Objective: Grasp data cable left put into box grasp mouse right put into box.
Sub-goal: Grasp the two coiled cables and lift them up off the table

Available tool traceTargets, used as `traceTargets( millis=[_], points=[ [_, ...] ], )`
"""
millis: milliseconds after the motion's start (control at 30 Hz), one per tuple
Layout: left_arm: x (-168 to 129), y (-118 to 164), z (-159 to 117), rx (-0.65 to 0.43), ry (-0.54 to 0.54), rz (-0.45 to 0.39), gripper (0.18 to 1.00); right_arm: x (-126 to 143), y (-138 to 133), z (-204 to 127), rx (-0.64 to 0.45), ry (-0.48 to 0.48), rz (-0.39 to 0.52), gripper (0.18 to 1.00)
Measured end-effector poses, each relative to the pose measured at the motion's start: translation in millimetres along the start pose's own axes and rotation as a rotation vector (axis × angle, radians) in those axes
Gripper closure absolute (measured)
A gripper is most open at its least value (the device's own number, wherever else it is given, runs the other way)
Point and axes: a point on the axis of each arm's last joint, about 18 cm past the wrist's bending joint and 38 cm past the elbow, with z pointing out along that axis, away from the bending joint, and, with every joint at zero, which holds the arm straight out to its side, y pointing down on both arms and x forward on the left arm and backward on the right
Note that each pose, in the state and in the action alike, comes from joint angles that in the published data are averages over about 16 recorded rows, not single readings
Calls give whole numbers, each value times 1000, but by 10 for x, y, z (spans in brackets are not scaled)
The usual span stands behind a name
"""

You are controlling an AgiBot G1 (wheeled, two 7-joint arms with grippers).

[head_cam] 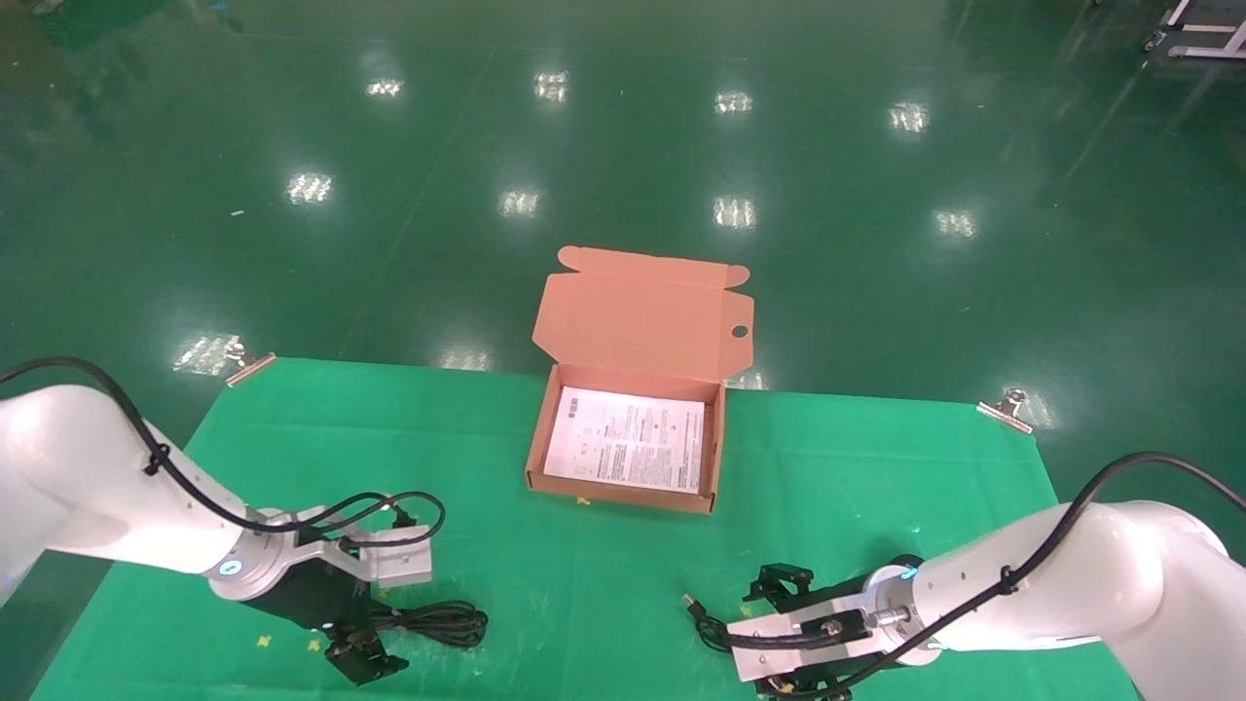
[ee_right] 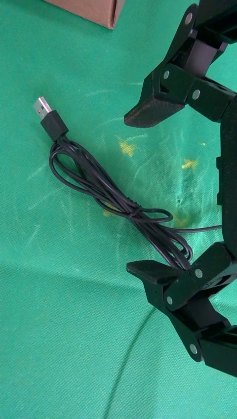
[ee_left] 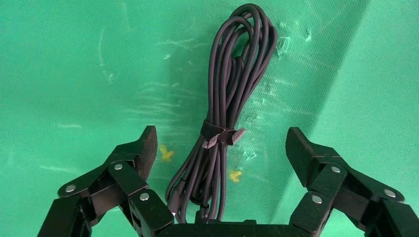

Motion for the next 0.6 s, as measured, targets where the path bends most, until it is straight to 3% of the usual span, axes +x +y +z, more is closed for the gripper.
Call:
traceTargets(
  millis=[300, 600],
  points=[
    [-3, -7, -5, 2, -1, 1, 304, 0, -1, -5, 0, 0, -1, 237],
    [0, -10, -8, 2, -1, 4, 465, 0, -3, -14, 2, 0, -3, 375]
  ],
)
